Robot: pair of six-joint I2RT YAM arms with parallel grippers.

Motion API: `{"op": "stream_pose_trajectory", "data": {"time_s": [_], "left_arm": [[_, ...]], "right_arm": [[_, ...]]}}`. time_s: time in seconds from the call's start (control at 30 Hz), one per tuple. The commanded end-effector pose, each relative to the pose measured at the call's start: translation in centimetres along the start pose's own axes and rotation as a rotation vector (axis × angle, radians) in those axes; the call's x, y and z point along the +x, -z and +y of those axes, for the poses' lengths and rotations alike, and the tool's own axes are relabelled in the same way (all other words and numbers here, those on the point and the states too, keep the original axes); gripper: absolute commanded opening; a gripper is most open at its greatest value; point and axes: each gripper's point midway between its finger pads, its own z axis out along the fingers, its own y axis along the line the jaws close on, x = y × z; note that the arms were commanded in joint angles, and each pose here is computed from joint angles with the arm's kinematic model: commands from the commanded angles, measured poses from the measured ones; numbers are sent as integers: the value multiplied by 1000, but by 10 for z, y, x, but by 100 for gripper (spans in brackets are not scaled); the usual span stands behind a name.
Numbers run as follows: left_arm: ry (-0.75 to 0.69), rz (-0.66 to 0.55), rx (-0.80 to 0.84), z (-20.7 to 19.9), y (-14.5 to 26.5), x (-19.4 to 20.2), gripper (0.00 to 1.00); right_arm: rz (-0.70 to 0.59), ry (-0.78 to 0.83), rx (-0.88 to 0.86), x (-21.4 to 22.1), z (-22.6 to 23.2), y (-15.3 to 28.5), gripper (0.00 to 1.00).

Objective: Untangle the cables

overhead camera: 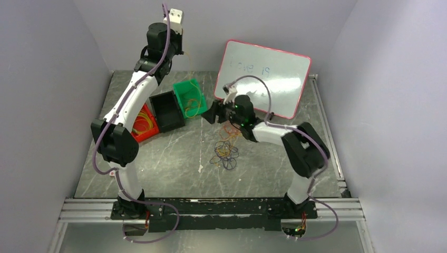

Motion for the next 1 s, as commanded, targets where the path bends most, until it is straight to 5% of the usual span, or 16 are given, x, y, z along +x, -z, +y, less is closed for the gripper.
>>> {"op": "stream_pose_trajectory", "data": {"time_s": [0.0,0.4,0.53,0.73,0.97], "left_arm": [[25,-93,14,7,8,-39,7],[43,-119,34,10,15,-52,7],[45,-126,37,10,19,-56,7],[57,-125,61,8,31,-59,7],[91,-64,178,-12,52,-39,7]], "right_arm": [[-151,35,-134,-42,16,-43,66],[-181,38,14,-37,-37,-105,54],[-183,47,41,-41,-46,-119,39],[-220,53,46,-59,-53,-131,0],[-196,65,41,-66,-64,-163,0]]}}
